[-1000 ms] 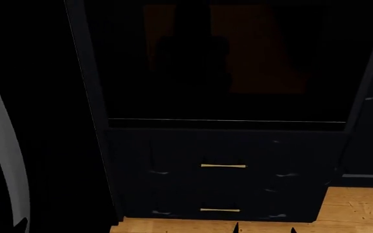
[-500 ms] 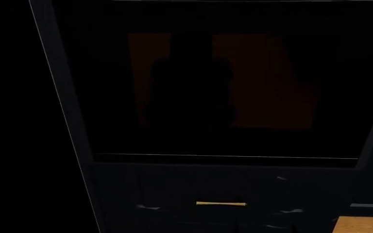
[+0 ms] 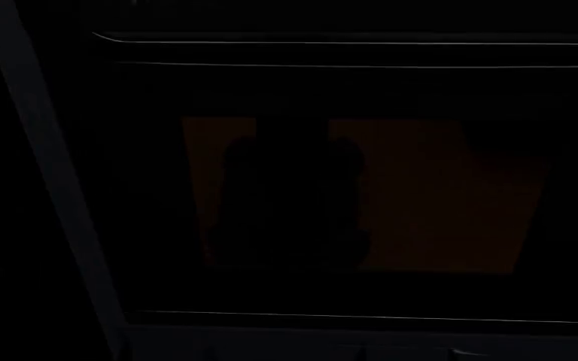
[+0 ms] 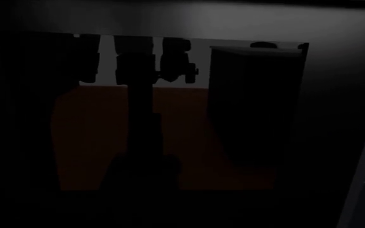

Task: Close the fridge door

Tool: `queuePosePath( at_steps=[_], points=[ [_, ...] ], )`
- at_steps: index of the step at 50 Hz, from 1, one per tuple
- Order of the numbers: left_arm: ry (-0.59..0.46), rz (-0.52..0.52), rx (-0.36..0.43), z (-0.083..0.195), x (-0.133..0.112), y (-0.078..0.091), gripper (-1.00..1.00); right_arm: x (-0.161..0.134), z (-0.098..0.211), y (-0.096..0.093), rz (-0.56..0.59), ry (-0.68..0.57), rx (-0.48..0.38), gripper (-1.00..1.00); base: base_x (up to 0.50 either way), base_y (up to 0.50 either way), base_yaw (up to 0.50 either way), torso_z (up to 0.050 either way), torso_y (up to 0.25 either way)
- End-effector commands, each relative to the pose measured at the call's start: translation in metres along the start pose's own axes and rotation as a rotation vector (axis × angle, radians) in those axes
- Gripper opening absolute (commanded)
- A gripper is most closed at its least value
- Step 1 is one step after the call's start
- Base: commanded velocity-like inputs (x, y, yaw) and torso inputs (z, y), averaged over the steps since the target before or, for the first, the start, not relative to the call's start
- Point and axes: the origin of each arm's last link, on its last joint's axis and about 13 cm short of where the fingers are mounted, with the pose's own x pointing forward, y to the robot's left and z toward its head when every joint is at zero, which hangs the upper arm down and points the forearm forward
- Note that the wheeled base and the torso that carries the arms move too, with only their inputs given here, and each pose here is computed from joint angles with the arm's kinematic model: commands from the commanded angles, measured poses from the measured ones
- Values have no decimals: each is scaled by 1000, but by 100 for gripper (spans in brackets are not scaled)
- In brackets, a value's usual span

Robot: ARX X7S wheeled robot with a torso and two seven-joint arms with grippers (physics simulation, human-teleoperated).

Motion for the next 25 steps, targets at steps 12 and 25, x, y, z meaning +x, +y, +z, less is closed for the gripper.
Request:
queuePosePath(
  at_steps=[12, 25],
  points=[
    [-7, 0, -5, 0, -1, 0, 100, 0, 0, -1, 1, -3, 0, 100, 500, 0, 0, 0, 1],
    [-9, 1, -5, 1, -1, 0, 100, 0, 0, -1, -3, -20, 3, 100, 451, 0, 0, 0, 0]
  ],
)
